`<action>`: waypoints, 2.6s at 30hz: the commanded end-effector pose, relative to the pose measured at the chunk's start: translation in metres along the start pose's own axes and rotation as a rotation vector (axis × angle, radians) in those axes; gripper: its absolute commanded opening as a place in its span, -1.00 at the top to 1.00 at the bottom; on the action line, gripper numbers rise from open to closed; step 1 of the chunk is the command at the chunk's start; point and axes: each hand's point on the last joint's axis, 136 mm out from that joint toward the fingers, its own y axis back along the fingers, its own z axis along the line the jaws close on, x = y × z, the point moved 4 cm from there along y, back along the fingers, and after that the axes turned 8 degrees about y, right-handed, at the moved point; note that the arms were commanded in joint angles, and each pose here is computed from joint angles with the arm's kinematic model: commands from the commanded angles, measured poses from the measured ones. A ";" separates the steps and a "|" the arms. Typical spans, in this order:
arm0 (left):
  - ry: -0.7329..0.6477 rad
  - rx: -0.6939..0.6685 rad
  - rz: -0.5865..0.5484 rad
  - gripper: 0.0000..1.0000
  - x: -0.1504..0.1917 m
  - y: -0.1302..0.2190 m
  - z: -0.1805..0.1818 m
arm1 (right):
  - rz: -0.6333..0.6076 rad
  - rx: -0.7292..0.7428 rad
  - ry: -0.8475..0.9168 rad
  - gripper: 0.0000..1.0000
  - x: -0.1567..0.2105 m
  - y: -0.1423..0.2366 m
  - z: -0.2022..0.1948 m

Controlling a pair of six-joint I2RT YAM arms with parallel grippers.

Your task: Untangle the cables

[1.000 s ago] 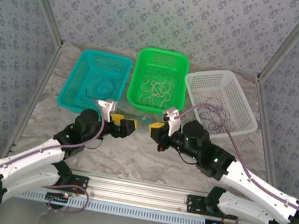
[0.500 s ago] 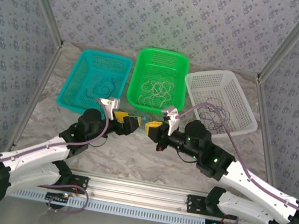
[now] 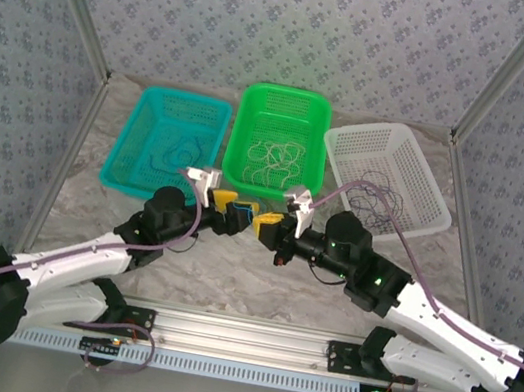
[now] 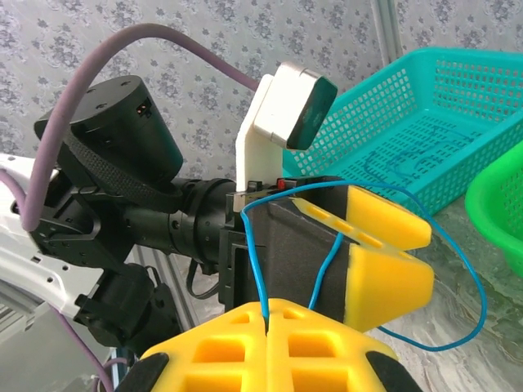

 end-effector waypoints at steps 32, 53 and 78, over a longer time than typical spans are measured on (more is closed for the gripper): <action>-0.157 0.055 0.008 -0.04 -0.012 -0.032 -0.023 | -0.199 -0.291 -0.240 1.00 -0.038 0.026 0.025; -0.368 -0.236 0.123 1.00 0.002 -0.016 0.020 | 0.121 -0.012 -0.367 1.00 0.009 0.056 -0.020; -0.917 -0.386 0.386 1.00 -0.022 0.017 -0.011 | 0.918 -0.005 -0.425 1.00 0.138 0.018 -0.039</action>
